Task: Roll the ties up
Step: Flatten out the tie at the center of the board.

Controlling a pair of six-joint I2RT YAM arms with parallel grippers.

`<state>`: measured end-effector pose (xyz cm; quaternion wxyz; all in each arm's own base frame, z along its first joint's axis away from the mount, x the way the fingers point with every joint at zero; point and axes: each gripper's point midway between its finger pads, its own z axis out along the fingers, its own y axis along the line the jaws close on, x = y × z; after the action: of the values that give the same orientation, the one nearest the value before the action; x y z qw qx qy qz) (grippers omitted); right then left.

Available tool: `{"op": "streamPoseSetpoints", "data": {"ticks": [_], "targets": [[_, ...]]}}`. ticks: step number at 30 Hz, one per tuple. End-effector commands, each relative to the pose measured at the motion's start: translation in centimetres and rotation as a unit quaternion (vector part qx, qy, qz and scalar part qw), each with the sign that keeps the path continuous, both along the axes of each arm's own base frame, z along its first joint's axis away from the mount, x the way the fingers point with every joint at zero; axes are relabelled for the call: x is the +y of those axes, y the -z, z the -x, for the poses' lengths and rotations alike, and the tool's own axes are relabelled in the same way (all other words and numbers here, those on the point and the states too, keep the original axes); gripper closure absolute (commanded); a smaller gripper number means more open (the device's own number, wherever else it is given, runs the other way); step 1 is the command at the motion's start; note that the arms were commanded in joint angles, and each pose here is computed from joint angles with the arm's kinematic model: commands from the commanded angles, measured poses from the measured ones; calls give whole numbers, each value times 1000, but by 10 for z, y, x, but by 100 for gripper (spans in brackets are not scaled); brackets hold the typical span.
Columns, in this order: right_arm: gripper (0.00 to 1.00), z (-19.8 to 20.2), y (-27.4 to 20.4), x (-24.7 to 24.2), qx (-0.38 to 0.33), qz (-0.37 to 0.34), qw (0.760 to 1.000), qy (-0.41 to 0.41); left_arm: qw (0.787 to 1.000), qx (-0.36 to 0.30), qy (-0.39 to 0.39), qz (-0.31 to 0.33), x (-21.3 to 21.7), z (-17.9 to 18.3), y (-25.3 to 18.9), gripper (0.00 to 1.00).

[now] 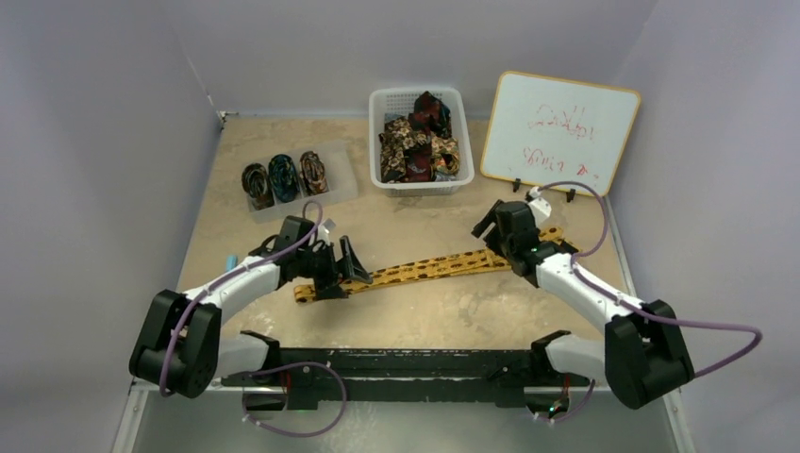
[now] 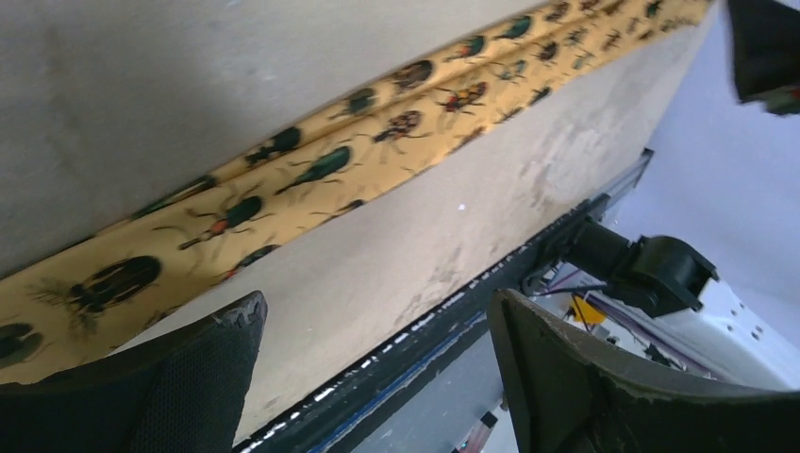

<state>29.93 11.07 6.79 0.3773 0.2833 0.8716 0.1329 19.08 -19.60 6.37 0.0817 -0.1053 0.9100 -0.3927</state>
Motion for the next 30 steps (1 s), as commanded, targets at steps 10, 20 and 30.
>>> {"op": "streamPoseSetpoints", "data": {"ticks": [10, 20, 30], "targets": [[34, -26, 0, -136, 67, 76, 974, 205, 989, 13, -110, -95, 34, -9, 34, 13], [43, -38, 23, -158, 116, 116, 961, 223, 986, 14, -135, -100, 56, -24, 40, 14], [68, -39, 48, -152, 142, 112, 963, 202, 990, -4, -119, -81, 58, -26, 29, 15]]}}
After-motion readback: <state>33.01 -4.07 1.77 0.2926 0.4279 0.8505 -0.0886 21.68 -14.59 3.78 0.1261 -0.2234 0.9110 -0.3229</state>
